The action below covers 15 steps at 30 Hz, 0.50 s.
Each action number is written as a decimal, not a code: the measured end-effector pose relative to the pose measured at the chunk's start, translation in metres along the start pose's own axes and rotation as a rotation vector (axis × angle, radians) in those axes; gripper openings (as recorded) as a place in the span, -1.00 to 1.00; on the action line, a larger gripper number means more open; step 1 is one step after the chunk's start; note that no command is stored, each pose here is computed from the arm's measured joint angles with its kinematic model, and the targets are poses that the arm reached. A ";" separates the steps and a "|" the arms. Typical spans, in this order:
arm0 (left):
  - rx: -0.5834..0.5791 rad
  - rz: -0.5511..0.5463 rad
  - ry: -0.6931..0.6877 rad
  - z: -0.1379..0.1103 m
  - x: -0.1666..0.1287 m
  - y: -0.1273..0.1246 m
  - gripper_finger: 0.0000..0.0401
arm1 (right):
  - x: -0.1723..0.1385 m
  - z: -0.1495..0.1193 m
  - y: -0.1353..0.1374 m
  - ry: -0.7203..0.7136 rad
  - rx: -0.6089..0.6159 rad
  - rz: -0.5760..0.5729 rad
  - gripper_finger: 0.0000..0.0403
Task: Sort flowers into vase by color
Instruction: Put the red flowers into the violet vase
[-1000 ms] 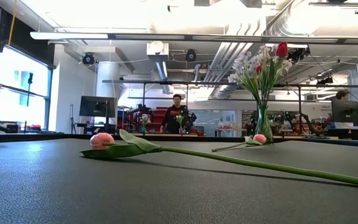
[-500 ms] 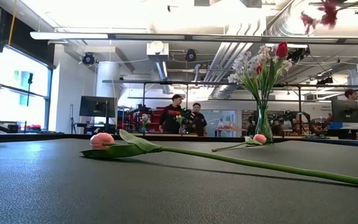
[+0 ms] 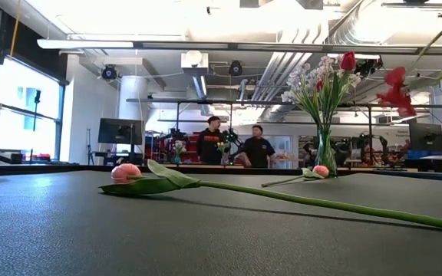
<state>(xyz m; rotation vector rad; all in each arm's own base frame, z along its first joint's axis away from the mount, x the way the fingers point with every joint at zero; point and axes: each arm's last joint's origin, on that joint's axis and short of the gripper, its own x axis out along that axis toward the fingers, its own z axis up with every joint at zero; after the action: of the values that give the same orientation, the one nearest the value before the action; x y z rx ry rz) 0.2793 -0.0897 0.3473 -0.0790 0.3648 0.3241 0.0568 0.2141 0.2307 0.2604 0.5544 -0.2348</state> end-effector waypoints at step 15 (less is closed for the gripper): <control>0.029 -0.006 0.000 0.000 -0.001 -0.001 -0.45 | -0.002 -0.003 -0.001 0.133 0.056 -0.023 -0.99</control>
<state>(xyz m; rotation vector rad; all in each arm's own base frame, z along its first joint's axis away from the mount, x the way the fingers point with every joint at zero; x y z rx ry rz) 0.2788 -0.0910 0.3475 -0.0518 0.3688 0.3134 0.0530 0.2144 0.2292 0.3262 0.6832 -0.2566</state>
